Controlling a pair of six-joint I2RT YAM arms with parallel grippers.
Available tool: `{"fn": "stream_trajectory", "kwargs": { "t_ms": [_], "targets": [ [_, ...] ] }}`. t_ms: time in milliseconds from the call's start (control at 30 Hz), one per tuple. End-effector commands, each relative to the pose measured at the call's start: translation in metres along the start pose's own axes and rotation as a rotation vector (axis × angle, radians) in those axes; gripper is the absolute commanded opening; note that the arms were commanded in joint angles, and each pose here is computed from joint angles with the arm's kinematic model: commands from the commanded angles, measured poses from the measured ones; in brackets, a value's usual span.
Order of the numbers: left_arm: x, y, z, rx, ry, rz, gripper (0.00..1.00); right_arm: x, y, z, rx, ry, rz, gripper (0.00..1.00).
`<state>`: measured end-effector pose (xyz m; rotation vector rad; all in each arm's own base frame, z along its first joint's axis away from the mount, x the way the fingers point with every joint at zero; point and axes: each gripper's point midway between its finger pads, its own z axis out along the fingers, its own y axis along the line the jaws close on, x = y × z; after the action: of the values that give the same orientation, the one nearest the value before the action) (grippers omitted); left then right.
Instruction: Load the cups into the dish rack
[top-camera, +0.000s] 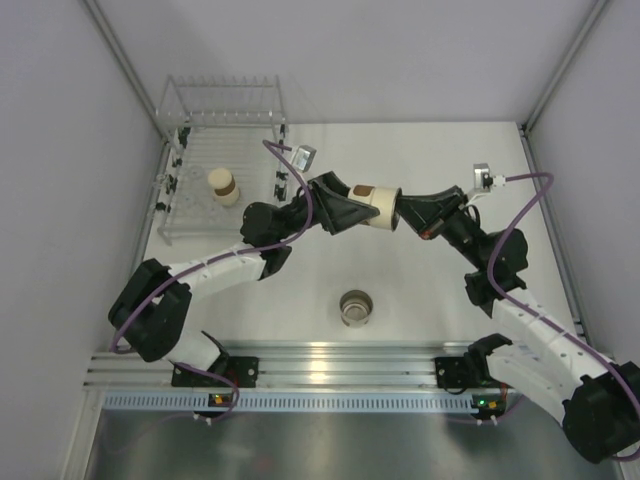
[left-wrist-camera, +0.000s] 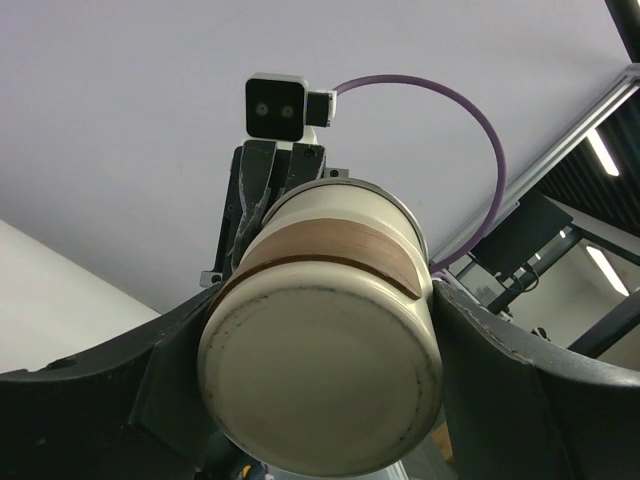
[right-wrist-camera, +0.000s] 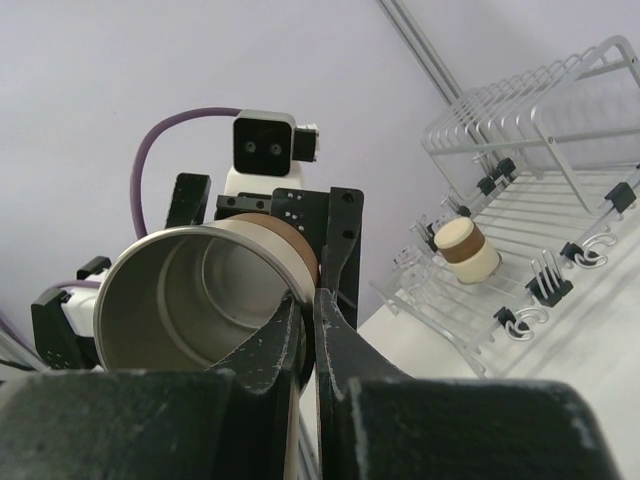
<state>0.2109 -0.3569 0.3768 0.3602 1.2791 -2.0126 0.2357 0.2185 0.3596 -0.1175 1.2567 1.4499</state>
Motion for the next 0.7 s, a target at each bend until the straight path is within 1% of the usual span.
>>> {"fn": "stream_trajectory", "kwargs": {
  "t_ms": [0,100,200,233,300,333,400,433,500,533,600,633,667],
  "targets": [
    [-0.015,-0.039,0.008,0.132,-0.037,0.086,0.75,-0.014,0.008,0.000,-0.026,-0.046,-0.057,0.00],
    [-0.015,-0.042,0.007,0.137,-0.036,0.086,0.70,-0.014,0.009,-0.001,-0.025,-0.048,-0.060,0.00],
    [-0.016,-0.045,0.007,0.143,-0.037,0.090,0.70,-0.015,0.009,-0.001,-0.024,-0.047,-0.064,0.00],
    [-0.016,-0.046,0.007,0.144,-0.037,0.093,0.67,-0.015,0.010,-0.001,-0.024,-0.049,-0.065,0.00],
    [-0.017,-0.047,0.007,0.146,-0.040,0.094,0.56,-0.014,0.008,-0.001,-0.018,-0.045,-0.064,0.00],
    [-0.017,-0.047,0.007,0.147,-0.040,0.097,0.42,-0.014,0.008,-0.001,-0.019,-0.044,-0.064,0.00],
    [-0.018,-0.049,0.006,0.150,-0.044,0.099,0.24,-0.014,0.008,-0.001,-0.016,-0.041,-0.064,0.00],
    [-0.018,-0.050,0.006,0.152,-0.048,0.101,0.09,-0.013,0.007,-0.001,-0.013,-0.040,-0.062,0.00],
    [-0.019,-0.050,0.006,0.152,-0.052,0.109,0.00,-0.013,0.006,-0.001,-0.008,-0.040,-0.065,0.05],
    [-0.020,-0.050,0.006,0.150,-0.057,0.112,0.00,-0.013,0.004,-0.001,-0.001,-0.041,-0.062,0.13],
    [-0.021,-0.050,0.005,0.146,-0.068,0.131,0.00,-0.013,0.004,-0.001,0.004,-0.041,-0.064,0.23],
    [-0.022,-0.050,0.004,0.144,-0.075,0.149,0.00,-0.013,0.003,-0.002,0.010,-0.040,-0.063,0.31],
    [-0.023,-0.050,0.003,0.142,-0.081,0.156,0.00,-0.014,0.004,-0.002,0.010,-0.044,-0.073,0.36]
  ]
}}
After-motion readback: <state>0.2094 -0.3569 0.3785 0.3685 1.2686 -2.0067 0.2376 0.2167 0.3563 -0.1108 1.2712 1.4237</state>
